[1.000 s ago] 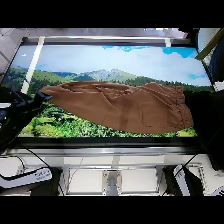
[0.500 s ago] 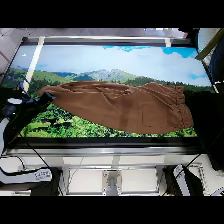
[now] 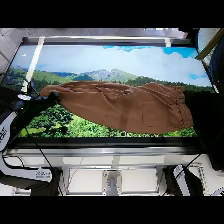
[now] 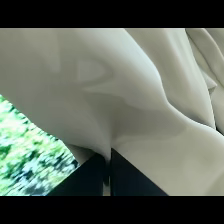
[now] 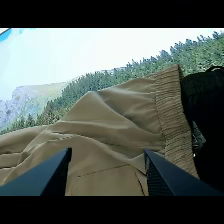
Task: Fold the clothes and pants, and hang the long-sleeved shirts on hangers.
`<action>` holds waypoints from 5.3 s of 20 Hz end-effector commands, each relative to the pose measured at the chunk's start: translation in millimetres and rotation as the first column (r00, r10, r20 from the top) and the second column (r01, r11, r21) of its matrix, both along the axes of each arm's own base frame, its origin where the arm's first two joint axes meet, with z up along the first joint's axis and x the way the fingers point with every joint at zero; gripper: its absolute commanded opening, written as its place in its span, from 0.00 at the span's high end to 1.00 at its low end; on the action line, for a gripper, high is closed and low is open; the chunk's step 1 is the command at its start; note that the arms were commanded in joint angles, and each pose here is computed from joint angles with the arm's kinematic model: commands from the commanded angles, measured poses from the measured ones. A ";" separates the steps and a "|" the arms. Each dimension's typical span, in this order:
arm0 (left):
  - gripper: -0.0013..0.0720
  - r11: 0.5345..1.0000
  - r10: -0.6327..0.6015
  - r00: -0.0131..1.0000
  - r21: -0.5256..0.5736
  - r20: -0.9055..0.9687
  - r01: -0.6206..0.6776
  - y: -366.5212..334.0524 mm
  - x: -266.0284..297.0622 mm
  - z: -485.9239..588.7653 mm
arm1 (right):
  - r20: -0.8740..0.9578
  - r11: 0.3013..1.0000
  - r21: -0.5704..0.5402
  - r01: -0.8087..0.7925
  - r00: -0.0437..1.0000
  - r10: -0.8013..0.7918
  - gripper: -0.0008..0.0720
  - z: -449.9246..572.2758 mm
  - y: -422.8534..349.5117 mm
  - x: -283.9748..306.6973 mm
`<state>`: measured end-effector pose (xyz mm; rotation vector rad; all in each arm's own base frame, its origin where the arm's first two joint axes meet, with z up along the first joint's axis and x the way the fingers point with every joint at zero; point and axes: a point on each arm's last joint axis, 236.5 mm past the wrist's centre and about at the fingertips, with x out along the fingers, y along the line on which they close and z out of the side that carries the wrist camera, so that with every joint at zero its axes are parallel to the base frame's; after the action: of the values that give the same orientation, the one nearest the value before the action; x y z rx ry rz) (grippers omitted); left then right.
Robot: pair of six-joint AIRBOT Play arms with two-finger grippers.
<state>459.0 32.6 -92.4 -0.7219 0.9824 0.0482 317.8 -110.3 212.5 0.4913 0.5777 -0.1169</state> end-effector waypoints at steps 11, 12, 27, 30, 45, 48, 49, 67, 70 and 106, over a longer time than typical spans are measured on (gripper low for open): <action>0.97 0.813 -0.462 0.877 0.331 -0.136 0.479 -7.5 -149.2 236.0 | -0.048 0.999 0.021 -0.042 0.998 0.043 0.29 -8.4 11.1 -7.3; 0.97 0.800 -0.455 0.878 0.367 -0.146 0.476 -5.3 -164.3 246.0 | -0.054 0.998 0.018 -0.053 0.997 0.054 0.29 -9.7 12.9 -8.4; 0.04 0.848 -0.391 0.831 0.196 -0.395 0.492 29.6 -54.9 81.8 | -0.097 0.995 0.034 -0.094 0.990 0.097 0.29 -17.6 22.5 -15.8; 0.04 0.908 -0.232 0.917 0.267 -0.324 0.324 93.3 -73.9 120.1 | -0.153 0.987 0.077 -0.140 0.977 0.151 0.29 -27.1 36.9 -27.1; 0.04 0.901 0.342 0.940 -0.283 0.000 -0.328 92.1 -162.8 15.6 | -0.171 0.980 0.167 -0.103 0.976 0.132 0.29 -28.1 45.1 -30.3; 0.20 0.892 0.338 0.941 -0.308 -0.030 -0.330 85.1 -156.2 0.0 | -0.170 0.981 0.167 -0.103 0.977 0.132 0.29 -28.0 45.0 -30.2; 0.21 0.890 0.330 0.944 -0.324 -0.026 -0.320 80.2 -151.6 -1.8 | -0.170 0.980 0.168 -0.103 0.977 0.132 0.29 -28.0 45.1 -30.3; 0.97 0.942 0.116 0.984 0.329 -0.138 -0.065 219.7 -165.8 175.1 | -0.371 0.998 0.020 -0.064 0.926 0.067 0.29 -64.8 12.3 -63.2; 0.97 0.958 0.093 0.979 0.283 -0.183 -0.039 212.7 -170.2 163.3 | -0.492 0.995 0.085 -0.056 0.866 0.090 0.29 -112.1 17.4 -85.0; 0.97 0.976 0.069 0.996 0.209 -0.064 -0.054 189.3 -148.8 187.2 | -0.167 0.902 0.389 -0.188 0.948 0.270 0.93 -139.8 49.0 3.7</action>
<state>294.9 231.9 78.8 -0.5300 1.0861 0.2698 307.0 -44.4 17.6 0.9000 0.9425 0.1673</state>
